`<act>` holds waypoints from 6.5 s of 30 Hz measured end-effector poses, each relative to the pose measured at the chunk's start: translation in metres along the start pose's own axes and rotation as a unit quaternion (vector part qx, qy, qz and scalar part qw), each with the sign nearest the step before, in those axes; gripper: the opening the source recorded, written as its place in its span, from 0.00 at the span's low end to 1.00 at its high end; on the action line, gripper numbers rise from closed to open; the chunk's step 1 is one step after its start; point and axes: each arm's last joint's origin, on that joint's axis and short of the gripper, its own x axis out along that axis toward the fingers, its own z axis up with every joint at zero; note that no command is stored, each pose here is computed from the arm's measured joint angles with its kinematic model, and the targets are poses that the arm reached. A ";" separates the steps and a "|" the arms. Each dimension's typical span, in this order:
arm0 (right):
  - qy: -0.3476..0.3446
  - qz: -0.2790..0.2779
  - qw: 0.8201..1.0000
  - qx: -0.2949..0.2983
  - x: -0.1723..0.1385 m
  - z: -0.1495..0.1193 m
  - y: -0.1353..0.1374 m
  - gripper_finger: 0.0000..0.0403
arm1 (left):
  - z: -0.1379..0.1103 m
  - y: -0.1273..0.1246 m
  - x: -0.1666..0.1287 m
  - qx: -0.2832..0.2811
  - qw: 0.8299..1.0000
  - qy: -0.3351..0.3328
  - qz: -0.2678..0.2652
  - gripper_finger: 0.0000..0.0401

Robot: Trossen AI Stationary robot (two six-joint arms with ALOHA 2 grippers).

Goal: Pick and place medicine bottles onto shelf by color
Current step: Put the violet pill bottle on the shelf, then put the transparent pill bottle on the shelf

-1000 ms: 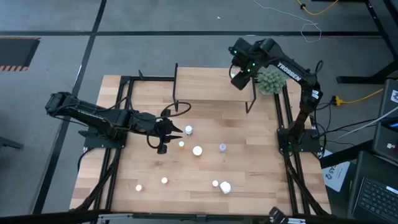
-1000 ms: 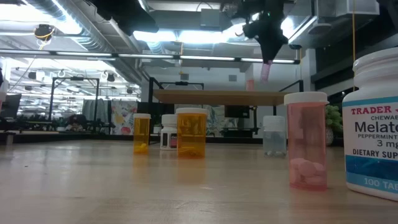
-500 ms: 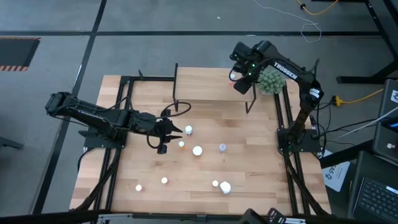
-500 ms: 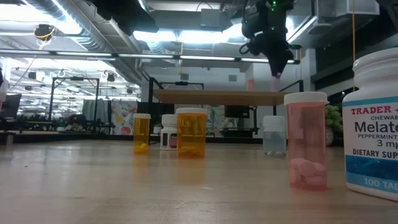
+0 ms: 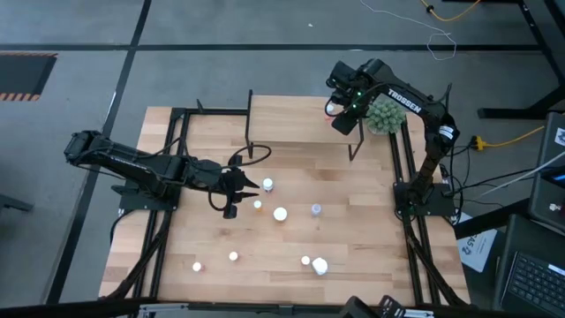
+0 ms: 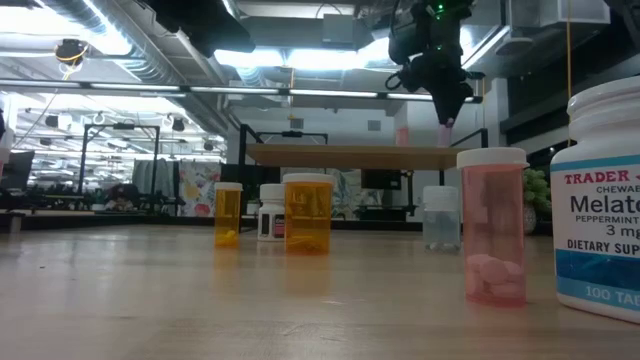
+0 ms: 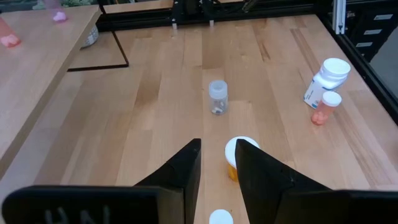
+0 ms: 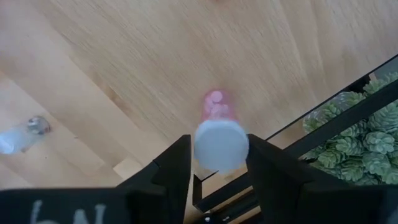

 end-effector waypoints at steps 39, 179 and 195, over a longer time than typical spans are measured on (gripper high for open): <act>-0.207 0.149 0.965 -0.065 -0.119 -0.059 0.042 0.48 | 0.000 0.000 0.000 -0.001 1.000 -0.002 0.000 0.24; -0.363 -0.108 0.926 -0.002 -0.050 0.024 -0.020 0.37 | -0.028 -0.003 0.017 -0.096 0.987 0.122 0.043 0.24; -0.289 -0.020 0.956 0.045 0.005 0.055 -0.051 0.37 | -0.028 -0.003 0.017 -0.096 0.987 0.122 0.044 0.24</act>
